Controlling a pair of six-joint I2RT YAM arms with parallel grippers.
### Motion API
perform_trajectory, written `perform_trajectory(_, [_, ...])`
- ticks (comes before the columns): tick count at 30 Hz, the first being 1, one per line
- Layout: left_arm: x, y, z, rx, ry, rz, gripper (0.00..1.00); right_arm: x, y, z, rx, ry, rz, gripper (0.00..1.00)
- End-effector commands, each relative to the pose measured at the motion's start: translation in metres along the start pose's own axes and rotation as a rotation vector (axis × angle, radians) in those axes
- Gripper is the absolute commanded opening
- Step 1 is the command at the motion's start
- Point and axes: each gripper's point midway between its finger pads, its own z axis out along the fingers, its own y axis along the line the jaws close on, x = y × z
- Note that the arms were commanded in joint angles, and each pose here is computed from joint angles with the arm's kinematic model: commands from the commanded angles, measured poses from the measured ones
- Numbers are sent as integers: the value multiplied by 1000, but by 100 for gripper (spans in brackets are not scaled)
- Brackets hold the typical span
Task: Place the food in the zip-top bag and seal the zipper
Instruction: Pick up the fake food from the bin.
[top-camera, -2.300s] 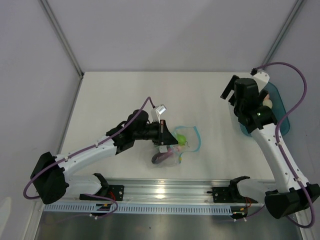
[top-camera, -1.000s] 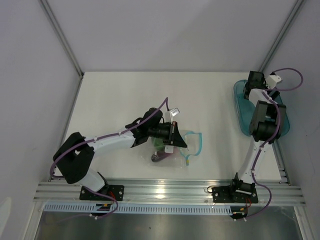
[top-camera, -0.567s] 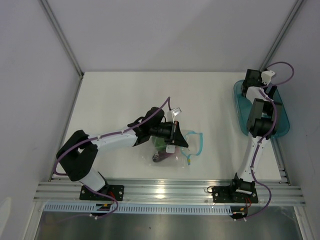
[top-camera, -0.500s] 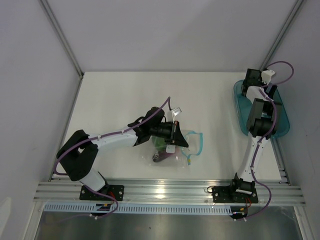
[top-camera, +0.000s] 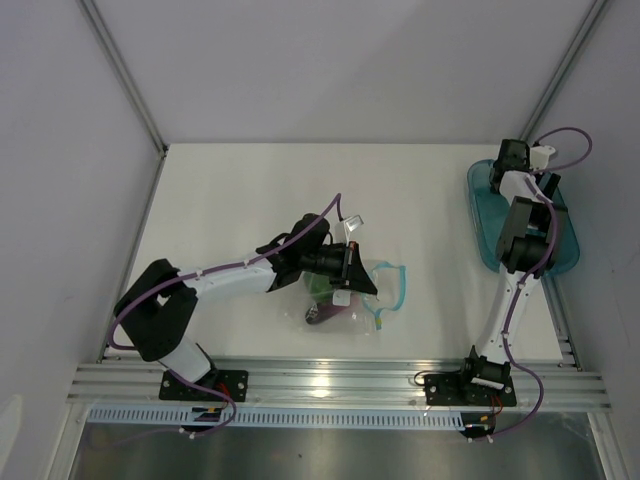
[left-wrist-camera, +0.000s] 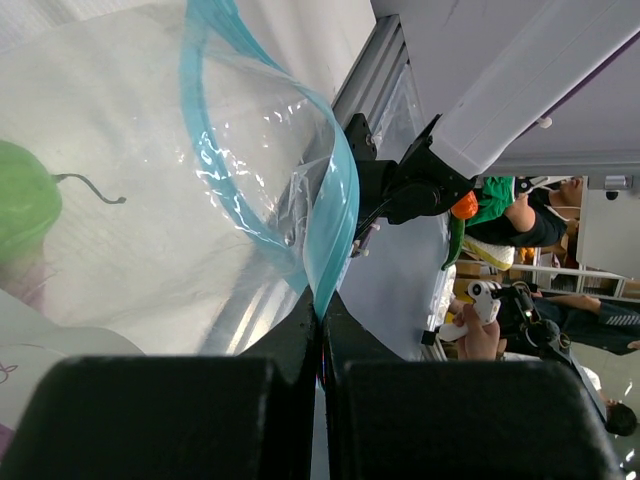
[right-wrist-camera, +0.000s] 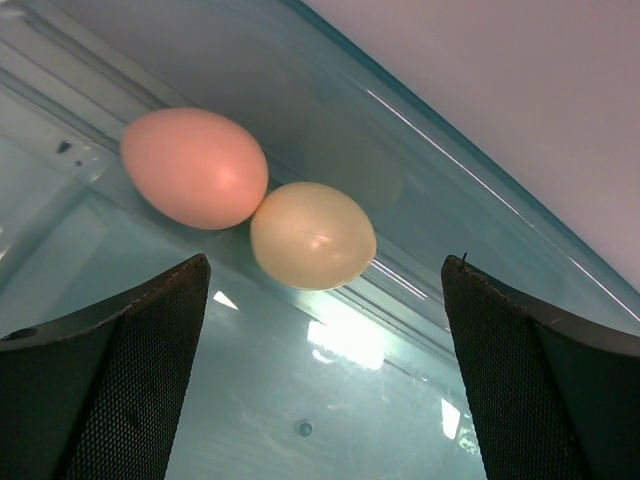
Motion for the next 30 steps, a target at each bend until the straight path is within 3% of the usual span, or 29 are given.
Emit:
perform_trajectory(1, [-9,-15,-1,41,-9,31,1,9,-5,10,30,19,-15,98])
perform_trajectory(17, [-13,-14,1,40,1,28,1,22,-5,30,47,46,-45,96])
perform_trajectory(30, [-13,-12,1,37,7,25,1,16,-1,39,49,36,-47,88])
